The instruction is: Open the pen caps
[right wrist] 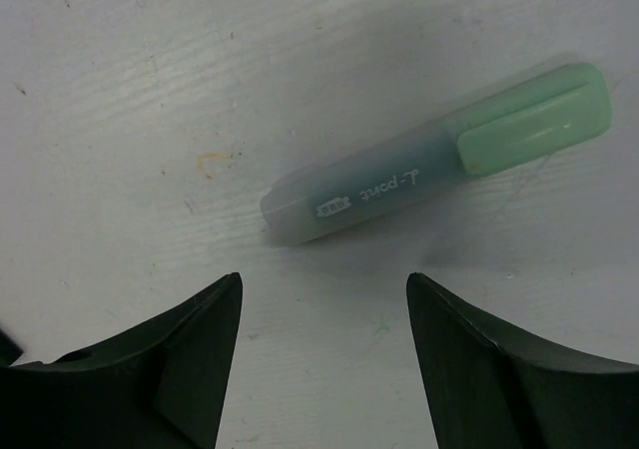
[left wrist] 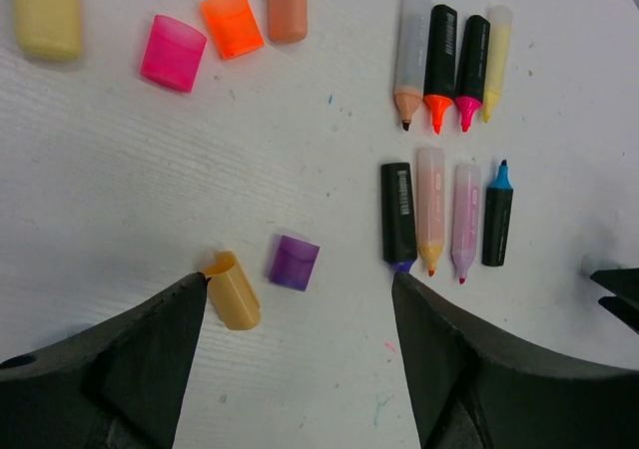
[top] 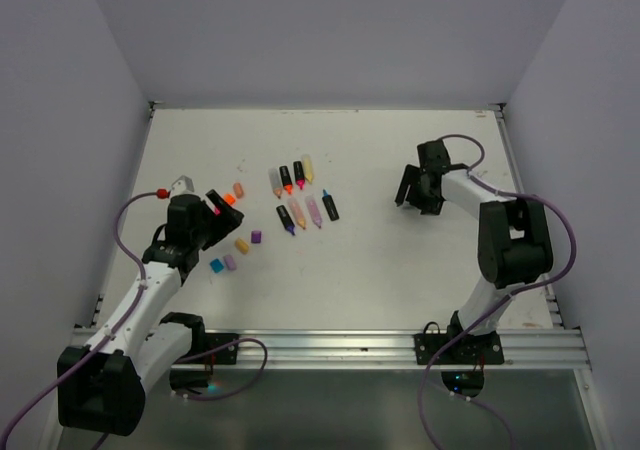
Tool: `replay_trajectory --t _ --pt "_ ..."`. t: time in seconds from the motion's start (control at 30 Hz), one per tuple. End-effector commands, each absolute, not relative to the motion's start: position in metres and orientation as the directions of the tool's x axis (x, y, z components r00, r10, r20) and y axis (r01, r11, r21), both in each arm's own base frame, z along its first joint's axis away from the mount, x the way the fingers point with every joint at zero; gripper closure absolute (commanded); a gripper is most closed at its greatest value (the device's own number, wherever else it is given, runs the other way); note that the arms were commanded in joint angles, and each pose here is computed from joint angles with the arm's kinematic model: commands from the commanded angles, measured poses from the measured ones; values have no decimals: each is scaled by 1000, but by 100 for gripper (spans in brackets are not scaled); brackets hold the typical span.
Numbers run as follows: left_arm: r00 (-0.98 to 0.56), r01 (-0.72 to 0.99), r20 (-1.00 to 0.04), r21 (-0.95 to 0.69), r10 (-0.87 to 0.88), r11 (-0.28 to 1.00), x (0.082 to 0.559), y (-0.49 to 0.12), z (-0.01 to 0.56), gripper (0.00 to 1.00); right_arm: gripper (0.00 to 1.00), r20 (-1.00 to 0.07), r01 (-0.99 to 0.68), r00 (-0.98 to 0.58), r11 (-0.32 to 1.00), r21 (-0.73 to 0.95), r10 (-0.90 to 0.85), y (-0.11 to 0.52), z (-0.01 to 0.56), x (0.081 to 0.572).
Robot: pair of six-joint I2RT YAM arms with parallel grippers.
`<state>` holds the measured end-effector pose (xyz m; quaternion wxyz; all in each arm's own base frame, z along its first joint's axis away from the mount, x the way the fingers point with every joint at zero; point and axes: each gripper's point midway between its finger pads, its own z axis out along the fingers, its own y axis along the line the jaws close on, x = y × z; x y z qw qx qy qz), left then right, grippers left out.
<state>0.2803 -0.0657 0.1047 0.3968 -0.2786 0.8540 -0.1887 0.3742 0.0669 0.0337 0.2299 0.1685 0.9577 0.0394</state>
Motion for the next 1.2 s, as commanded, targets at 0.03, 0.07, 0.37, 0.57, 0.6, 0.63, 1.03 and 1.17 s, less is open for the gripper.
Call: replay_trajectory --t 0.03,0.07,0.37,0.57,0.6,0.63,1.03,1.17 --pt "-518 -260 -599 -569 -610 780 285 -72 117 23 30 -447 257 -830 940 224 334 90 35 387" --pt "-516 -257 -601 -572 -610 779 285 -72 118 23 30 -451 250 -830 942 225 328 92 34 391" --pt "-525 -242 -612 -560 -592 793 288 -72 120 23 30 -487 211 -822 952 221 295 101 25 448" --pt "-532 -238 -614 -552 -583 799 291 -73 119 23 30 -557 137 -798 969 205 230 107 61 498" --pt "-534 -235 -617 -549 -579 802 292 -73 118 23 30 -552 136 -805 973 187 218 105 65 498" --pt "-534 -234 -616 -550 -579 802 292 -73 118 23 29 -575 138 -791 976 168 210 101 77 504" --pt "-568 -197 -603 -561 -560 804 297 -82 111 23 25 -506 127 -852 991 50 135 41 59 480" --pt "-570 -191 -598 -571 -564 798 296 -84 109 23 24 -503 118 -853 990 74 139 39 53 475"
